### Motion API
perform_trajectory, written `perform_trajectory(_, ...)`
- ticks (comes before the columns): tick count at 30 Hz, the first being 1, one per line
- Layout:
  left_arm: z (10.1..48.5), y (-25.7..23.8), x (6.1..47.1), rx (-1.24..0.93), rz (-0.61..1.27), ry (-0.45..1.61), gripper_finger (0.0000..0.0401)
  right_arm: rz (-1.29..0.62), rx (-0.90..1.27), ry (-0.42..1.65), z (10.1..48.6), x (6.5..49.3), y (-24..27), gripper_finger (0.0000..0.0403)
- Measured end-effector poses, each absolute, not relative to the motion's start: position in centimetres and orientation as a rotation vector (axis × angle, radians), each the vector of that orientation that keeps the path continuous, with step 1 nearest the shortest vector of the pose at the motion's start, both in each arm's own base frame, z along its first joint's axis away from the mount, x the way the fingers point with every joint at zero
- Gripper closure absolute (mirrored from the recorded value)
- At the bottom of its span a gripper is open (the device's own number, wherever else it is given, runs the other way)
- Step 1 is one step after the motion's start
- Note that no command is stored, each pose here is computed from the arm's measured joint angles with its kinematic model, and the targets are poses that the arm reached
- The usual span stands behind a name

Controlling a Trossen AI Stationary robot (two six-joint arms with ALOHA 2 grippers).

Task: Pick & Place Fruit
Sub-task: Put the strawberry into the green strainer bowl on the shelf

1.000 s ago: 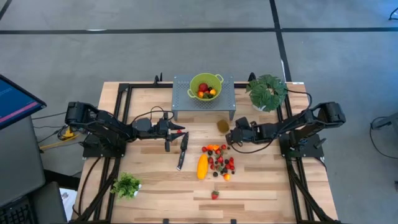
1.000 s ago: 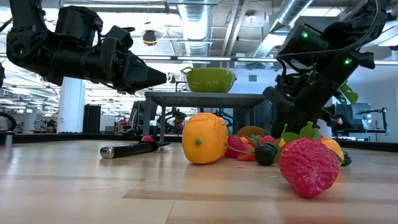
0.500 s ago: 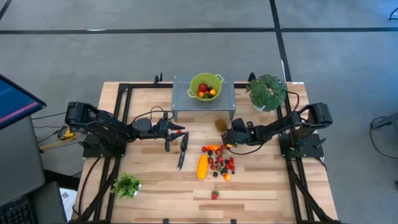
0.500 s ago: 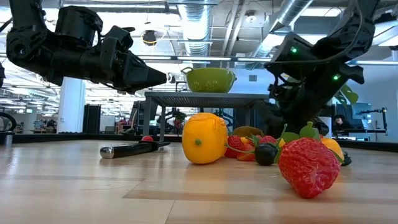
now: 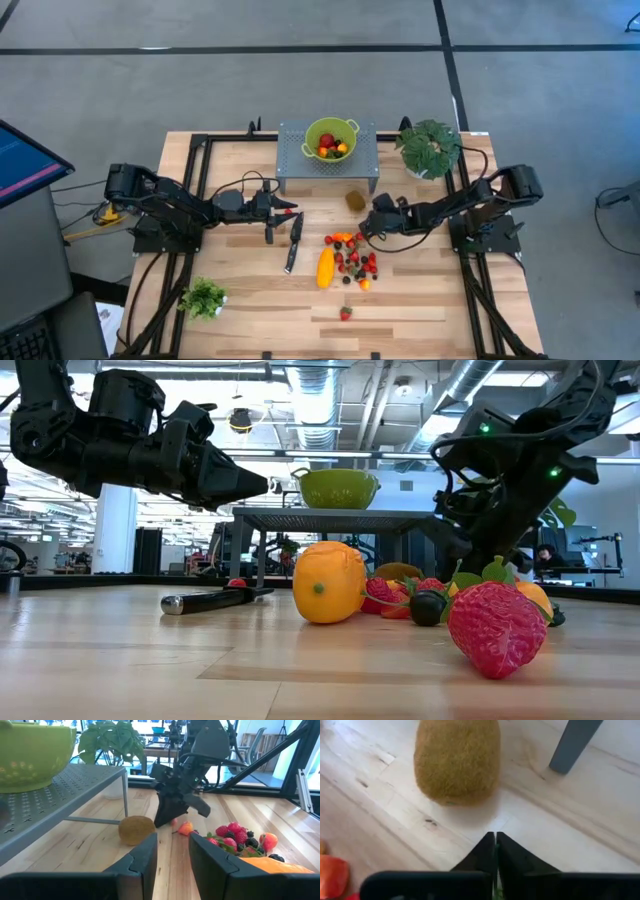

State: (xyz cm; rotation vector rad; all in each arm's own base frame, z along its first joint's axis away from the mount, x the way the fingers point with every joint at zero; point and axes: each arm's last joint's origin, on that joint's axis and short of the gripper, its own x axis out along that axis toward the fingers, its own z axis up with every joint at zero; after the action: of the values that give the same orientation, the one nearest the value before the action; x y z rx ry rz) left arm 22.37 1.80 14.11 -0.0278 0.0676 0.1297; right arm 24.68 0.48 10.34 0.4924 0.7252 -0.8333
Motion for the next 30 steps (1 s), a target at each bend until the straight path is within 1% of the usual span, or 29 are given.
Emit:
perform_trajectory(12,14.1,1.8,22.4,-0.028,0.131,0.063,0.0295,-0.813,0.447,0.719,10.5,24.7,0.9,0.0402)
perform_trajectory(16,14.2,1.8,22.4,-0.028,0.135,0.063,0.0295,-0.784,0.445,0.684,11.6,24.8,1.1,0.0402)
perform_trajectory(18,14.2,1.8,22.4,-0.028,0.135,0.062,0.0295,-0.751,0.439,0.655,12.7,24.9,1.4,0.0402)
perform_trajectory(22,14.2,1.8,22.4,-0.028,0.134,0.062,0.0295,-0.648,0.4,0.538,16.2,25.9,1.9,0.0402)
perform_trajectory(26,14.2,1.8,22.4,-0.028,0.134,0.061,0.0295,-0.541,0.311,0.362,20.1,27.1,2.1,0.0403)
perform_trajectory(30,14.2,1.8,22.4,-0.028,0.134,0.059,0.0295,-0.492,0.193,0.228,23.4,28.2,1.8,0.0403)
